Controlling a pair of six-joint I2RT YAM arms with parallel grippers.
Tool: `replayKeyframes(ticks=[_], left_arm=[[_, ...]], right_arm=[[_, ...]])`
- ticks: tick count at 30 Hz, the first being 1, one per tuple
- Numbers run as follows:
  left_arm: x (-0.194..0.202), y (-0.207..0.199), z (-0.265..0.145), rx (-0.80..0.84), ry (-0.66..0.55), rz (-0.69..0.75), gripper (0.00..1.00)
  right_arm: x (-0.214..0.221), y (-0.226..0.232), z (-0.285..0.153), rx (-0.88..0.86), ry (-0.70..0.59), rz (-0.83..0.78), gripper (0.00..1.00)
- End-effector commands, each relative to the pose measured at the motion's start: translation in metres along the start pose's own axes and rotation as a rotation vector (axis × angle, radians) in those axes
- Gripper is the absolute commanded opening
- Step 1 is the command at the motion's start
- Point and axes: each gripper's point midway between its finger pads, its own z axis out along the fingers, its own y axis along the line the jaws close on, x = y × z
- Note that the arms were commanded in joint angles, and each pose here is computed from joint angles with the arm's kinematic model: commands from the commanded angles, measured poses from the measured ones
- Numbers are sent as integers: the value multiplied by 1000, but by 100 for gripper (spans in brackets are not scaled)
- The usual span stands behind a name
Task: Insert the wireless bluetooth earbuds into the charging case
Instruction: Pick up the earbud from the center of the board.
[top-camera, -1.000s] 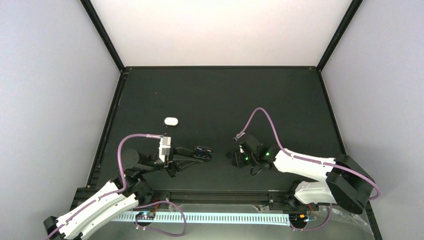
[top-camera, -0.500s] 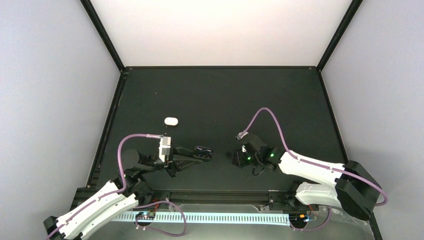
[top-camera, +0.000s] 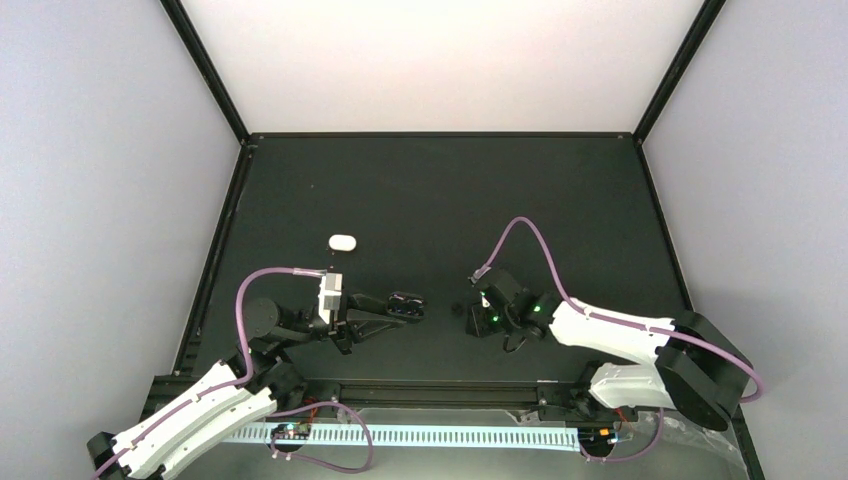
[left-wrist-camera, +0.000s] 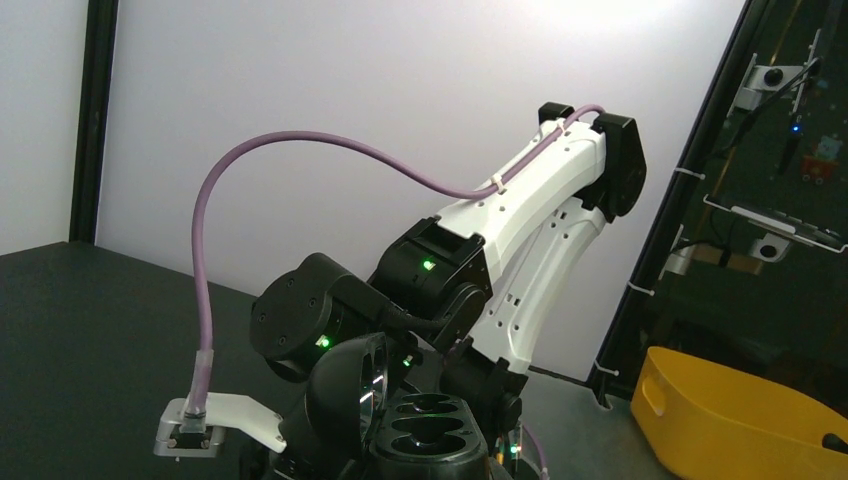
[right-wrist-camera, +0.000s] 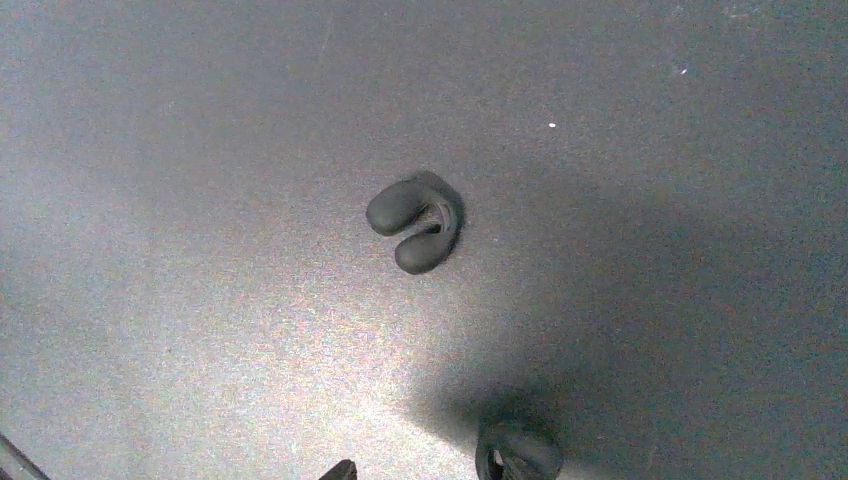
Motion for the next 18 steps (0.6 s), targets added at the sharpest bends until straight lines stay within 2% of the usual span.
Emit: replayKeyframes(ticks=[1, 18], left_arm=[[-3, -1, 1, 4, -5, 17, 2], [-1, 0, 1, -2, -3, 17, 2]], right_arm=[[2, -2, 2, 18, 9, -12, 38], [8, -23, 0, 116, 15, -3, 34]])
